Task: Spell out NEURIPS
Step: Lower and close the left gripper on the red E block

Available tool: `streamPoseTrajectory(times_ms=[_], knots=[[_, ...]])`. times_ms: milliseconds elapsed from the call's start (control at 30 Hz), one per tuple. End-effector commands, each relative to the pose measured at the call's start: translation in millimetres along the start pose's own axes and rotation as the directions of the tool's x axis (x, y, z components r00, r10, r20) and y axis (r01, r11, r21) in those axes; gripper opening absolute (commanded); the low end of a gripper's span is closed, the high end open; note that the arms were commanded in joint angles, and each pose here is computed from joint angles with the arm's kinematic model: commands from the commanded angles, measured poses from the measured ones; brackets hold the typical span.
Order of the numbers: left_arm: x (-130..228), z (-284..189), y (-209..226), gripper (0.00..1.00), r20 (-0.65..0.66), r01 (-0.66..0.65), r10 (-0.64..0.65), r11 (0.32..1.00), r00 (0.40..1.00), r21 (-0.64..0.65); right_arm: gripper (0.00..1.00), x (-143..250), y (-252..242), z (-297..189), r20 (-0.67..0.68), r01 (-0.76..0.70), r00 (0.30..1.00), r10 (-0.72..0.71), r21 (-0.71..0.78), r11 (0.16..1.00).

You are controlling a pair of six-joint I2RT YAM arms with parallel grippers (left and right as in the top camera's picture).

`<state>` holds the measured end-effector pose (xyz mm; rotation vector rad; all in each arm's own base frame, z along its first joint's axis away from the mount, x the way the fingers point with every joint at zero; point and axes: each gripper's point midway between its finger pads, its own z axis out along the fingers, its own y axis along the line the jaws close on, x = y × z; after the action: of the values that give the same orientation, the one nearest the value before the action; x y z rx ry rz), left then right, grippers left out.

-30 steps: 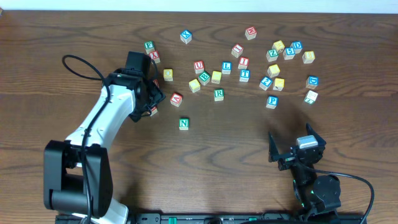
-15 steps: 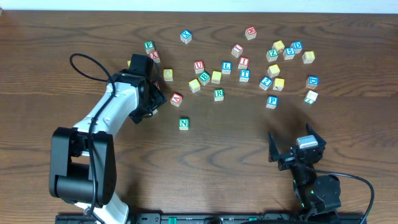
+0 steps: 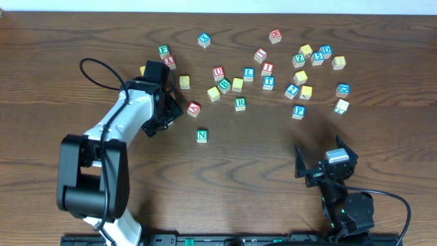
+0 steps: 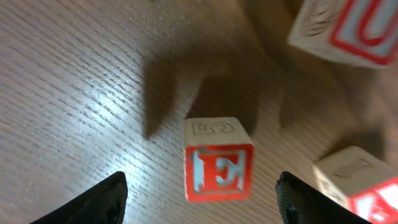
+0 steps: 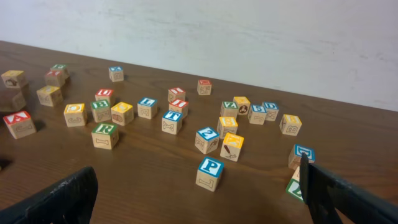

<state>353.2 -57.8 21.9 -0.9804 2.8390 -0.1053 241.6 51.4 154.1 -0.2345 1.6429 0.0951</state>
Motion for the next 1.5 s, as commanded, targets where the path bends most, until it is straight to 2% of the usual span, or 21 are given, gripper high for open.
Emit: streamPoseTrajectory(times_ms=[0, 200, 233, 433, 733, 1233, 1467], knots=[[-6.4, 5.3, -1.7, 0.75, 0.010, -0.029, 0.029, 0.999, 1.000, -0.014, 0.99, 0.8, -0.4, -0.2, -0.001, -0.002, 1.000, 0.002, 0.000, 1.000], [-12.1, 5.0, -8.5, 0.75, 0.034, -0.033, 0.033, 0.999, 0.999, 0.014, 0.99, 0.8, -0.4, -0.2, -0.001, -0.002, 1.000, 0.002, 0.000, 1.000], [-12.9, 4.9, -9.5, 0.67, 0.037, -0.034, 0.033, 0.999, 0.999, 0.018, 0.99, 0.9, -0.4, -0.2, -0.002, -0.002, 1.000, 0.002, 0.000, 1.000], [-13.7, 4.9, -10.3, 0.45, 0.041, -0.033, 0.032, 0.999, 0.999, 0.021, 0.99, 0.8, -0.4, -0.2, -0.001, -0.002, 1.000, 0.002, 0.000, 1.000], [-13.2, 5.0, -9.7, 0.32, 0.039, -0.034, 0.033, 0.999, 0.999, 0.019, 0.99, 0.9, -0.4, -0.2, -0.002, -0.002, 1.000, 0.002, 0.000, 1.000], [-17.3, -0.7, -16.4, 0.27, 0.049, -0.057, 0.055, 0.998, 0.997, 0.039, 0.99, 0.8, -0.4, -0.2, -0.001, -0.002, 1.000, 0.002, 0.000, 1.000], [-47.5, -58.2, -56.4, 0.27, 0.164, -0.235, 0.211, 0.962, 0.963, 0.140, 0.99, 0.9, -0.4, -0.2, -0.002, -0.002, 1.000, 0.002, 0.000, 1.000]])
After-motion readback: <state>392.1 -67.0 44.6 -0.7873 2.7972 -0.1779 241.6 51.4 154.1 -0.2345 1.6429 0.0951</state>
